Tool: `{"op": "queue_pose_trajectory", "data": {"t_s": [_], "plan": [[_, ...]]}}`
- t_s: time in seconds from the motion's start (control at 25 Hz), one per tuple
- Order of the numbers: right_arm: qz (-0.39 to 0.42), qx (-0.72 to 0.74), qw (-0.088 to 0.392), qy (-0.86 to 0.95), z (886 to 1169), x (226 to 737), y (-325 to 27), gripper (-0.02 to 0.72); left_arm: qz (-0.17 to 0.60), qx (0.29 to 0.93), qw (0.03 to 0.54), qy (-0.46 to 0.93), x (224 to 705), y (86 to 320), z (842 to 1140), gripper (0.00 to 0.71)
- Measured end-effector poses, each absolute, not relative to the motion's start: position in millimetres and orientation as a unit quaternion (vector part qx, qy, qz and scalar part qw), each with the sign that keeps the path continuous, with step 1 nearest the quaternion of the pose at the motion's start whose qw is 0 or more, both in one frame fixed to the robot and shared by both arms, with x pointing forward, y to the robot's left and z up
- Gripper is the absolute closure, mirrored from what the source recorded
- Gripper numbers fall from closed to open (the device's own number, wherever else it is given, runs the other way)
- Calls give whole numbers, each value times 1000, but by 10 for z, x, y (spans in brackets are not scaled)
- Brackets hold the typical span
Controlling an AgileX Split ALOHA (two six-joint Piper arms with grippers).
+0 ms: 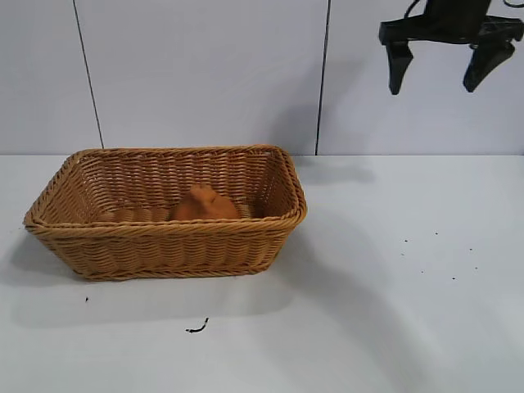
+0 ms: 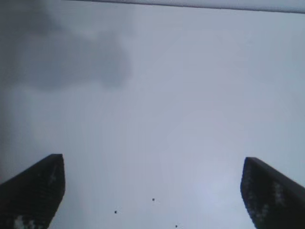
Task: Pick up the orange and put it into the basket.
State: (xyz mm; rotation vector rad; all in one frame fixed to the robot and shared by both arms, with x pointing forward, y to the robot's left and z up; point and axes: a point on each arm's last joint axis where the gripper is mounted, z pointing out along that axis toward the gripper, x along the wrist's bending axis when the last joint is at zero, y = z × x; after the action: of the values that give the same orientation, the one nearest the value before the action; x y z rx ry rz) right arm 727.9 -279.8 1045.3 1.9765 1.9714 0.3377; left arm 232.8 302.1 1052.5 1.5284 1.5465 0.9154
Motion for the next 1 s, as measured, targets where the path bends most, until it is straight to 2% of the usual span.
{"op": "queue_pose_trajectory", "data": {"t_s": [0.24,0.48,0.76,1.0], "plan": [[108,716,154,673,10383,7258,-3100,10,359,599,381,606,2328,3021,10525,44],[75,719,114,681,10286,6968,-3136,10,359,599,381,606,2328,3021,10525,44],[43,716,44,695,10282,6223,-3069,10,359,599,381,606,2328,3021,10525,44],[34,711,23,702,10413,5422,-3037,10,359,599,381,606,2328,3021,10525,44]]}}
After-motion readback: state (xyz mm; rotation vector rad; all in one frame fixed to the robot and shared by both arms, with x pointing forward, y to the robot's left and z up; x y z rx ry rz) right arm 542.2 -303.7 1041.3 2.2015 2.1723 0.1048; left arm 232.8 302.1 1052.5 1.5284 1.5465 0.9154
